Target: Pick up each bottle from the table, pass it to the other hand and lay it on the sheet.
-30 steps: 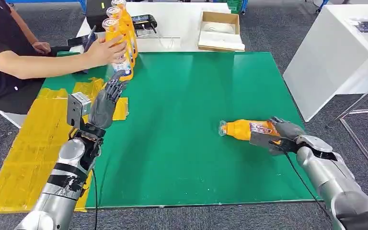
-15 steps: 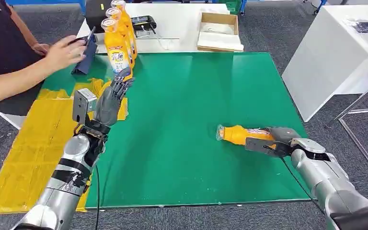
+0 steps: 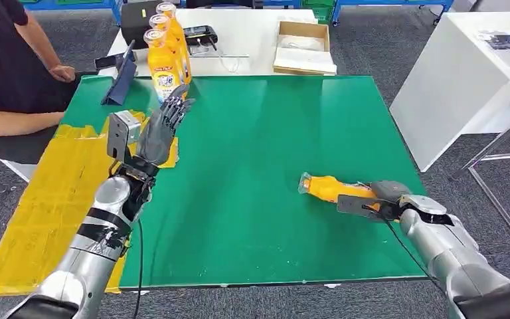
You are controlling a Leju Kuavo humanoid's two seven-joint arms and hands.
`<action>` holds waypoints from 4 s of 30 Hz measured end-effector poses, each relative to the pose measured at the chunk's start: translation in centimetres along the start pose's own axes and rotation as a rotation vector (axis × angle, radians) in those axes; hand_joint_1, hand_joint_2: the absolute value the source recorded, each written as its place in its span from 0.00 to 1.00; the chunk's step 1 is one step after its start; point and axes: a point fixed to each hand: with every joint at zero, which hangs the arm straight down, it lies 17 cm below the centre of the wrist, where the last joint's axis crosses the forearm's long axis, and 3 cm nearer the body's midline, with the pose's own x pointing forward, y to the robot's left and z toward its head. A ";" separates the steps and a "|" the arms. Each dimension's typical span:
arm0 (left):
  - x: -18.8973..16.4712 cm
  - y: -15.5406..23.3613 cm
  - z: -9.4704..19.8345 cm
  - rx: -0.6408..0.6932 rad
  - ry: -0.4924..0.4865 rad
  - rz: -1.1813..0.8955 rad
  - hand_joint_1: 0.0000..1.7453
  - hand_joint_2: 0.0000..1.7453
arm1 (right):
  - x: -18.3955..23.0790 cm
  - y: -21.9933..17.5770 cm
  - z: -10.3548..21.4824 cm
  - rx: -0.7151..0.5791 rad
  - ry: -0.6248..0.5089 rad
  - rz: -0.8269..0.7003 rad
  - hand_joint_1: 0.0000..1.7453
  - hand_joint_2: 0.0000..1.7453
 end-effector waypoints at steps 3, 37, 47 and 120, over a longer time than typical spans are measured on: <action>-0.9 0.0 0.7 0.010 0.028 0.023 0.00 0.00 | 7.4 -2.4 0.4 -0.185 -0.308 -0.421 1.00 1.00; 0.1 -9.5 3.3 -0.037 -0.005 0.190 0.00 1.00 | 40.9 -3.9 11.9 -0.313 -0.964 -0.812 1.00 1.00; 0.7 -9.8 3.4 -0.040 -0.023 0.202 0.00 1.00 | 39.6 -4.0 11.3 -0.327 -0.942 -0.829 1.00 1.00; -0.9 -10.0 5.8 -0.064 0.024 0.190 0.00 1.00 | 44.2 4.1 9.1 -0.106 -0.871 -0.500 1.00 1.00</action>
